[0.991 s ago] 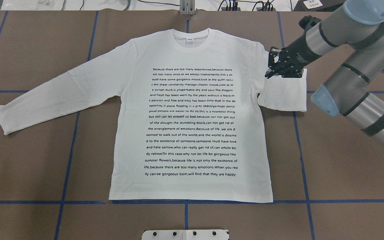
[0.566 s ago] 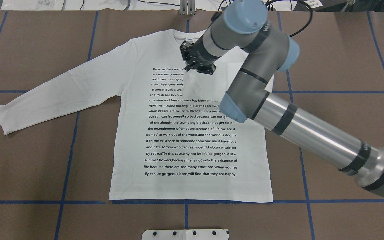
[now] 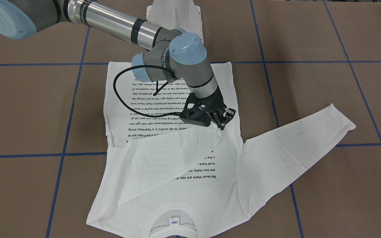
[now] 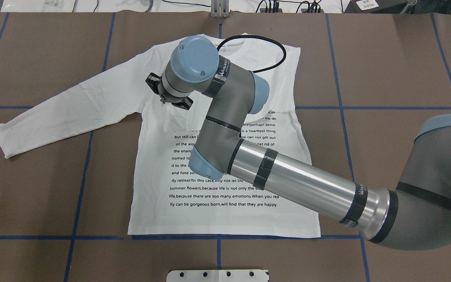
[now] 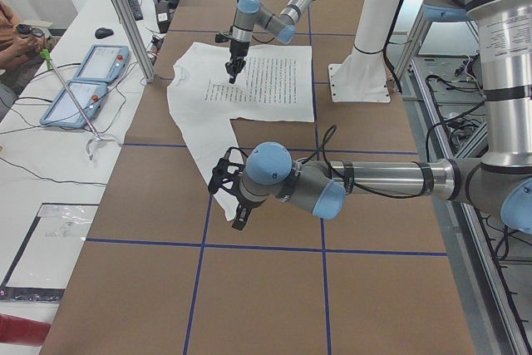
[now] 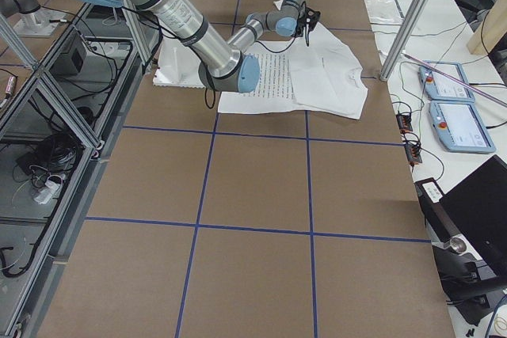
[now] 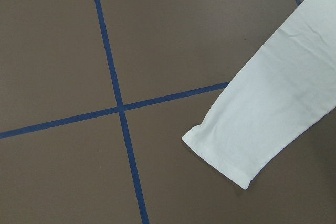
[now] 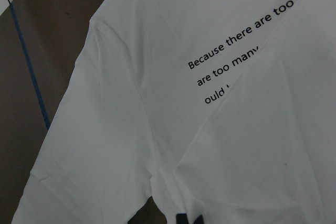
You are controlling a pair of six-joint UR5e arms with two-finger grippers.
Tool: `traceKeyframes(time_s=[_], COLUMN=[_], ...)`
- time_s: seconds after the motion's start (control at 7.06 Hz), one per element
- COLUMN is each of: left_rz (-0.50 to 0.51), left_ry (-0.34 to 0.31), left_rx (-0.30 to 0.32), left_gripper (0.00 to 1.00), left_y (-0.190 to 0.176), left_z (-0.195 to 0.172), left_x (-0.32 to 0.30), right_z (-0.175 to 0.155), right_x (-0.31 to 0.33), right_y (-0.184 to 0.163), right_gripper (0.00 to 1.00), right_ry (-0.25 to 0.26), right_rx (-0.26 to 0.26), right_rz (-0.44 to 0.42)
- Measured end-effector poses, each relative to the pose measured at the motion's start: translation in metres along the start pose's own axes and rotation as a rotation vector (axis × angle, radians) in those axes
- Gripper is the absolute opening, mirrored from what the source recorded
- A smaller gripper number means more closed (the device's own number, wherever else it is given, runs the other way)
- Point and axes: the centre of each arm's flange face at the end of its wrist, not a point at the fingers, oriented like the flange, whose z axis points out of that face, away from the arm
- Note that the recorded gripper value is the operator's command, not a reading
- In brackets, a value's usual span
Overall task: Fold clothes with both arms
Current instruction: 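Fold the grasped sleeve across the shirt front toward the other sleeve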
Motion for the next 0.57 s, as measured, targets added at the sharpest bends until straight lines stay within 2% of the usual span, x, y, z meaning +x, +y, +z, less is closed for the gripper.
traceKeyframes(time_s=[0.14,0.28,0.42,0.57], left_rz=[-0.001,-0.002,-0.006,-0.014], left_ry=[0.002,0.009,0.022,0.030], left_rx=[0.000,-0.001,-0.002,-0.003], left_gripper=[1.00,1.00,1.00,1.00], left_y=[0.001,0.001,0.001,-0.001], left_z=[0.000,0.000,0.000,0.001], left_x=[0.000,0.001,0.002,0.004], right_z=[0.008,0.013,0.016,0.018], right_x=[-0.001,0.000,0.002,0.001], right_y=[0.011,0.021,0.028,0.034], right_gripper=[0.00,0.92,0.99,0.99], right_ry=[-0.004,-0.009,-0.011,-0.015], right_rx=[0.012,0.021,0.029,0.040], right_rz=[-0.008,-0.014,-0.019,-0.023])
